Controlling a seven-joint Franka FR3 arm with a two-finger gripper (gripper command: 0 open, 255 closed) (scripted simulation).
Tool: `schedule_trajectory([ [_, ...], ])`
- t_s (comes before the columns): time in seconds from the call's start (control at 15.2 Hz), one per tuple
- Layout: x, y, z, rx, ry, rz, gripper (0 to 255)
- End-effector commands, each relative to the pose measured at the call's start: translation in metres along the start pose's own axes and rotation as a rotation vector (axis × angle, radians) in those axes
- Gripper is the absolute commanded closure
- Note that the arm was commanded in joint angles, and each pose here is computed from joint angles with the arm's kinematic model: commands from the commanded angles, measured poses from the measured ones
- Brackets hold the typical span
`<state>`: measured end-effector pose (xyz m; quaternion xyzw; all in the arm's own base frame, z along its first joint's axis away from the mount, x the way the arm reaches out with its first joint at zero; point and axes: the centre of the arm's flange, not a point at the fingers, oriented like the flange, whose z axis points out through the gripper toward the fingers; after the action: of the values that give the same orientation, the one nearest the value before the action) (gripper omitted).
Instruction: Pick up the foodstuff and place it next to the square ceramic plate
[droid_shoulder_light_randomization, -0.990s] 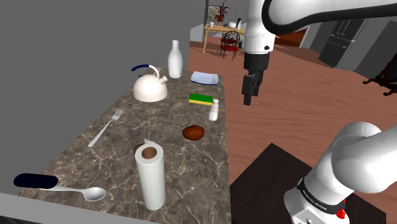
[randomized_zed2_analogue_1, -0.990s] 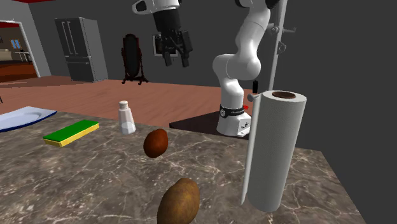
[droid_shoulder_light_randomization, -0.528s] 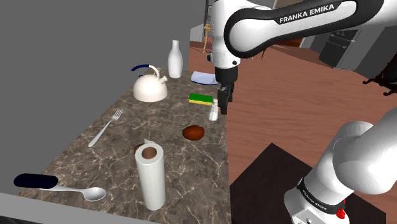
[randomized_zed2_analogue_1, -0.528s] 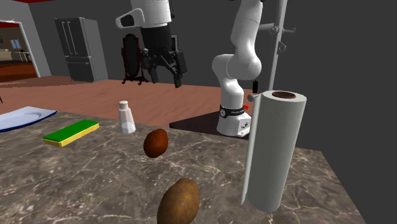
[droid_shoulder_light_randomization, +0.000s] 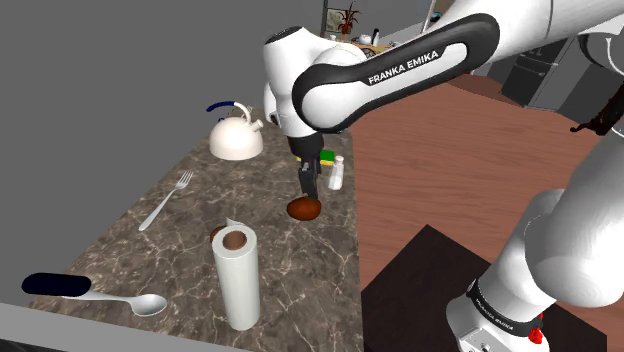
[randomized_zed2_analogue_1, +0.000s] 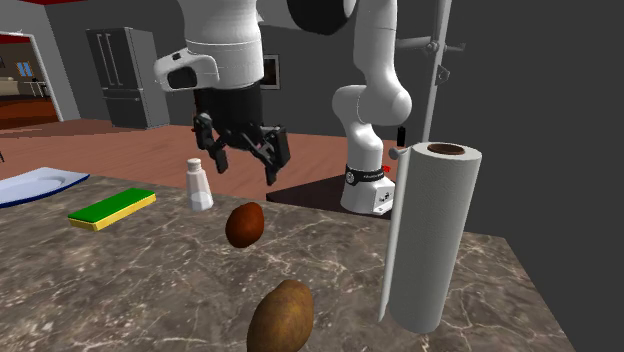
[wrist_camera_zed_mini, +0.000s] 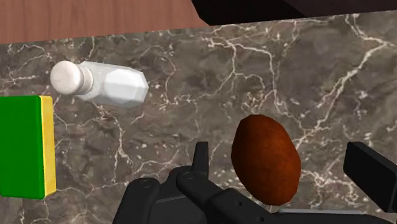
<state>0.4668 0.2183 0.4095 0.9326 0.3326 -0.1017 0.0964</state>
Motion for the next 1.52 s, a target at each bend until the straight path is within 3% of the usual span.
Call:
schedule_trajectory([
  [0.0,0.022,-0.012,0.011,-0.034,-0.007,-0.06,0],
  [0.13,0.046,-0.027,0.02,-0.068,-0.015,-0.117,0],
  [0.2,0.048,-0.028,0.021,-0.07,-0.016,-0.121,0],
  [0.66,0.047,-0.025,0.061,-0.07,-0.016,-0.121,0],
  [1.19,0.047,-0.025,0.061,-0.07,-0.016,-0.121,0],
  [1.25,0.047,-0.025,0.061,-0.07,-0.016,-0.121,255],
  [1.45,0.047,-0.025,0.061,-0.07,-0.016,-0.121,255],
])
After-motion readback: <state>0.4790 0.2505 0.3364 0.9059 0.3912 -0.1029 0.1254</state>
